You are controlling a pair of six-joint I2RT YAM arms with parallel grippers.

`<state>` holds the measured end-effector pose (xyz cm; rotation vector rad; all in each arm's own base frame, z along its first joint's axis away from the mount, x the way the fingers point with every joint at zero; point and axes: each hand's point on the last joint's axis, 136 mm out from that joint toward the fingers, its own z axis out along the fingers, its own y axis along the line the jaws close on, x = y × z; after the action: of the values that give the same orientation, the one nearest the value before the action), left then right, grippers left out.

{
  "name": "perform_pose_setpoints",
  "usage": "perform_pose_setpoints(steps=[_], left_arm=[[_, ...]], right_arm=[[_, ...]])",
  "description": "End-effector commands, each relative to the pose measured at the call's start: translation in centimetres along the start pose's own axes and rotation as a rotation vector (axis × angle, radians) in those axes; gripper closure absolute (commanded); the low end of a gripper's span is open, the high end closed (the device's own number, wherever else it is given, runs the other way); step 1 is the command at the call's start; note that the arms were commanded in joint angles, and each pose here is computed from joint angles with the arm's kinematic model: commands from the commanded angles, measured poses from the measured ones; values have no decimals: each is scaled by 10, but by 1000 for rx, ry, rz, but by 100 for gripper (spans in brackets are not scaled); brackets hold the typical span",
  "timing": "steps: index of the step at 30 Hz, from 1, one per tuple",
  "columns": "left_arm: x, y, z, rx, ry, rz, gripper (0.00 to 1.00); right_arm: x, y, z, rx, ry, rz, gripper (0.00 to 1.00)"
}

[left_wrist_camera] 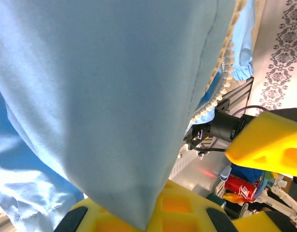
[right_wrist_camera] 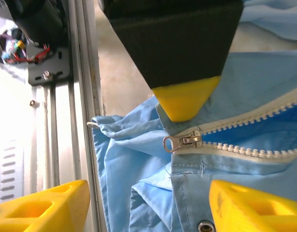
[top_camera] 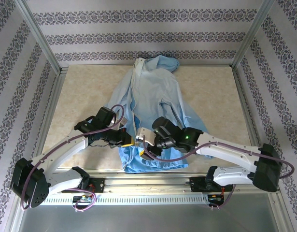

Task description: Zip up the jacket

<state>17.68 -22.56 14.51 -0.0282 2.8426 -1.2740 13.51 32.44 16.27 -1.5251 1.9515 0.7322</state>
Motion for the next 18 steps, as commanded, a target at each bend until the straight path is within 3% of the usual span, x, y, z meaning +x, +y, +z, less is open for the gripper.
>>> perform_pose_setpoints(steps=[1, 6, 13, 18], left_arm=[[6, -3, -8, -8, 20, 8, 100], [8, -4, -11, -5, 17, 9, 100], [11, -1, -10, -3, 12, 2, 100], [8, -2, -8, 12, -1, -7, 100]], right_arm=[[1, -6, 8, 33, 43, -58, 33], [1, -12, 22, 41, 74, -79, 34], [3, -17, 22, 46, 75, -70, 71], [0, -18, 20, 39, 60, -62, 76]])
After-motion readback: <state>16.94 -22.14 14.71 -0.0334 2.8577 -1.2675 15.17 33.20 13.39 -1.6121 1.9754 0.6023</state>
